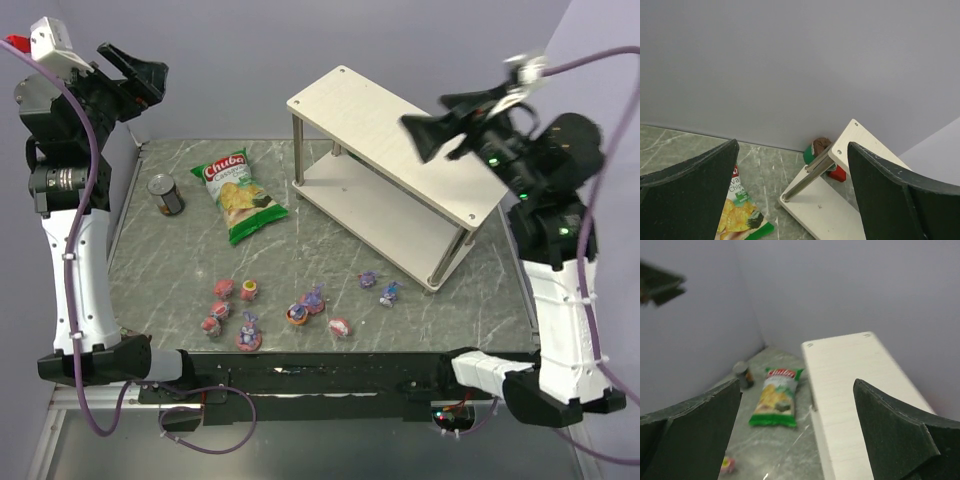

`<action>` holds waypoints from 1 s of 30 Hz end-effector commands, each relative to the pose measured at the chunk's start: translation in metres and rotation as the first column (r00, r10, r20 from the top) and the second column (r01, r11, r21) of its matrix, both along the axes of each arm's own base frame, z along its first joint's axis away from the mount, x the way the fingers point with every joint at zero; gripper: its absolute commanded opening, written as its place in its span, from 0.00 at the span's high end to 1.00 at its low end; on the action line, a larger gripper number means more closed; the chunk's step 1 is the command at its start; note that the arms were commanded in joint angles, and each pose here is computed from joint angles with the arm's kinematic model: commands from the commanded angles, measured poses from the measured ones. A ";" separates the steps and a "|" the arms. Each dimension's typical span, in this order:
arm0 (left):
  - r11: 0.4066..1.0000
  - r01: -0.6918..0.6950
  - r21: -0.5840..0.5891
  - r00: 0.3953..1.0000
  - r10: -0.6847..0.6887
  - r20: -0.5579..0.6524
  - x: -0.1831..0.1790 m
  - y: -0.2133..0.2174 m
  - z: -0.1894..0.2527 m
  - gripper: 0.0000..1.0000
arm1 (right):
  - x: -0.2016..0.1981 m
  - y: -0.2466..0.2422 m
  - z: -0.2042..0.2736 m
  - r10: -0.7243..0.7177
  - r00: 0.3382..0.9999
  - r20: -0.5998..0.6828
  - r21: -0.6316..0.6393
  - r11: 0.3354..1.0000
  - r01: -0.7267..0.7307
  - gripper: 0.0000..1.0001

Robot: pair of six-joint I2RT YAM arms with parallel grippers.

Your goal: Place and organize the plastic toys onto the shelf

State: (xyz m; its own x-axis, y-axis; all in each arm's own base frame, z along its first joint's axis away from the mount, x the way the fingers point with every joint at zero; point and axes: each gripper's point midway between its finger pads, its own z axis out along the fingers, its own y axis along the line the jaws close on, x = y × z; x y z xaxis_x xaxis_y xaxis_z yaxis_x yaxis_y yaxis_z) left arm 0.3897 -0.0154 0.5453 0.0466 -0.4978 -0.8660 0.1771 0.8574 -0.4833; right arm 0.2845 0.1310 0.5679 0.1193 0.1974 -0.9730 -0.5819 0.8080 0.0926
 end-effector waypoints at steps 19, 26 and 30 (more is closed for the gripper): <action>0.986 0.025 -0.165 0.992 -0.045 -0.118 0.012 -0.002 -0.066 0.04 | -0.091 0.232 -0.281 0.354 0.822 -0.445 -0.471 0.688 -0.551 0.03; 0.971 0.105 -0.215 0.973 -0.146 -0.181 0.011 -0.018 -0.101 0.04 | -0.103 0.228 -0.360 0.278 0.765 -0.581 -0.536 0.577 -0.616 0.11; 0.964 0.128 -0.233 0.963 -0.177 -0.202 0.011 -0.023 -0.113 0.04 | -0.107 0.226 -0.384 0.256 0.740 -0.622 -0.546 0.536 -0.644 0.14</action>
